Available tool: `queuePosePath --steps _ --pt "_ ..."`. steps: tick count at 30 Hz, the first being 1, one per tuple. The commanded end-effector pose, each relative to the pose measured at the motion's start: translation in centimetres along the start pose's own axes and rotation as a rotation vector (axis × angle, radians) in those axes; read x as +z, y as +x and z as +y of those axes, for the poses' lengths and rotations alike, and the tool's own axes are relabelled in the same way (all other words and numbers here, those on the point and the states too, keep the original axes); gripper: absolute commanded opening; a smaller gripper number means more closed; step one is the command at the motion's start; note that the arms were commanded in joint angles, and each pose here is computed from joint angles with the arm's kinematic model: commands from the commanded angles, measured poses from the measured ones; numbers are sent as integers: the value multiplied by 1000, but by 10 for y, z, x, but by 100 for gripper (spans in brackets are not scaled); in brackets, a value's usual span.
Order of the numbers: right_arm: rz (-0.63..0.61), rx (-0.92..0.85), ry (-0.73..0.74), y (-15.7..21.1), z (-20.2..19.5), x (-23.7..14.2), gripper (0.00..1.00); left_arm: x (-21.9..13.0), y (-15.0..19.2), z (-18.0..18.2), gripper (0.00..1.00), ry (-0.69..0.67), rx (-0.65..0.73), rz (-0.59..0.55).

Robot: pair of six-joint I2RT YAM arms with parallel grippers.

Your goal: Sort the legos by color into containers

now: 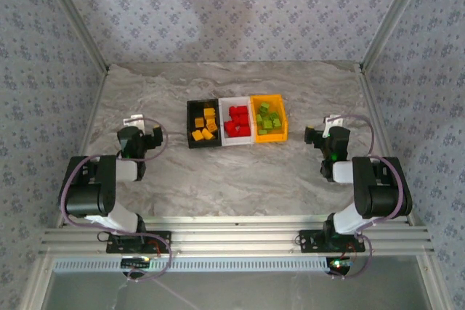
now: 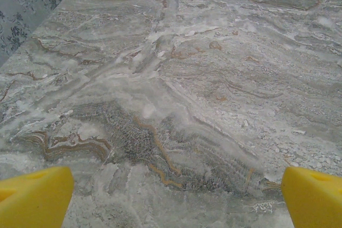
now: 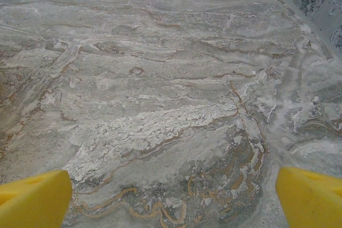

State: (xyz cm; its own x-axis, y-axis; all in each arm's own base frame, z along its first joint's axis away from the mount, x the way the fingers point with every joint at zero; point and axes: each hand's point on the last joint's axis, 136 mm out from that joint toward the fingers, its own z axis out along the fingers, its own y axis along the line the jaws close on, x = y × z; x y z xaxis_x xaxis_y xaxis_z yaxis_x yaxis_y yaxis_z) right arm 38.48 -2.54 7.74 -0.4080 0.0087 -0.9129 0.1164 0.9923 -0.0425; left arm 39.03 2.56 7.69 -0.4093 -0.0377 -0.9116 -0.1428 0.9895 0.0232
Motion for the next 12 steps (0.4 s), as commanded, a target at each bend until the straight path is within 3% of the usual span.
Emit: queuePosePath --steps 1,12 --pt "-19 -9 2 -7 0 1 100 -1 -14 -1 100 11 -18 -45" --pt "-17 -10 2 -6 -1 1 100 0 -14 -7 100 32 1 -39"
